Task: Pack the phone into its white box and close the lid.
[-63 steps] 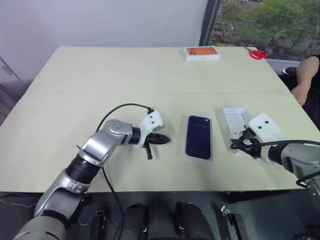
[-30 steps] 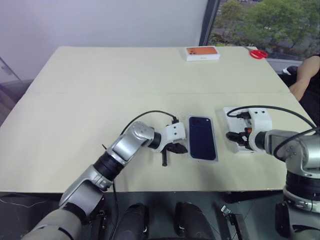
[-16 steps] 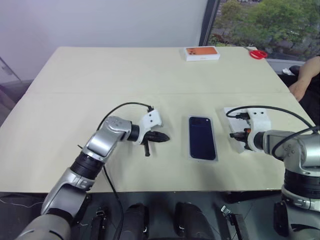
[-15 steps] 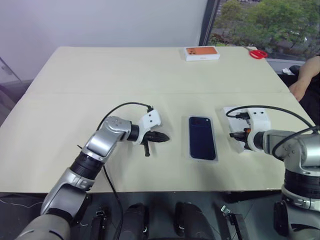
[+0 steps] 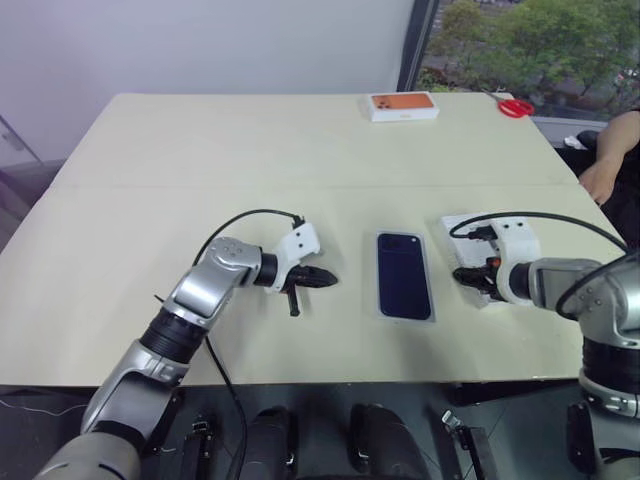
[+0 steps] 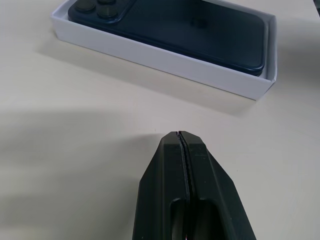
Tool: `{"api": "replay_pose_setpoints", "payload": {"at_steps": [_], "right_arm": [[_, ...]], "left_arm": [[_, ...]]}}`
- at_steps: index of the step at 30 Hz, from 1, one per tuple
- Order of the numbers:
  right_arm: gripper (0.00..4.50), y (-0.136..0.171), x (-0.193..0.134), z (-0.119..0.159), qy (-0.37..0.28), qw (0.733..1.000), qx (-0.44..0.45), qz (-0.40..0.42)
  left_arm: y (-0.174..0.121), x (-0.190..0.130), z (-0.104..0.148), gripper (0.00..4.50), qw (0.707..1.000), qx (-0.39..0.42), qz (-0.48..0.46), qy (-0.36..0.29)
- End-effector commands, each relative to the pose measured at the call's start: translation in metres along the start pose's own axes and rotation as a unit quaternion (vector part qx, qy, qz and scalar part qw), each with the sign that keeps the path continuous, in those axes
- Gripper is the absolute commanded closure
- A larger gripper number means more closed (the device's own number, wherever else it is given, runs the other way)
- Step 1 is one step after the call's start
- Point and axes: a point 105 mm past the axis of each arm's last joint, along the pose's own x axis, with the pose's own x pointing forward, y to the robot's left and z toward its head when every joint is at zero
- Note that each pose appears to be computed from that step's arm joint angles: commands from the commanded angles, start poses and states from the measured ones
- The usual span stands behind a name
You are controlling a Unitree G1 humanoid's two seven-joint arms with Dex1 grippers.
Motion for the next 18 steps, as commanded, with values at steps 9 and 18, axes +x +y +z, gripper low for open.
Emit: {"api": "replay_pose_setpoints", "payload": {"at_steps": [9, 18], "right_arm": [[1.60, -0.005, 0.004, 0.005, 0.023, 1.000, 0.012, 0.003], [4.48, -0.002, -0.001, 0.014, 0.004, 1.000, 0.013, 0.016]], "left_arm": [[-0.020, -0.009, 0.015, 4.50, 0.998, 0.023, -0.053, -0.032], [-0.023, -0.016, 0.020, 4.50, 0.996, 0.037, -0.059, -0.052]]}}
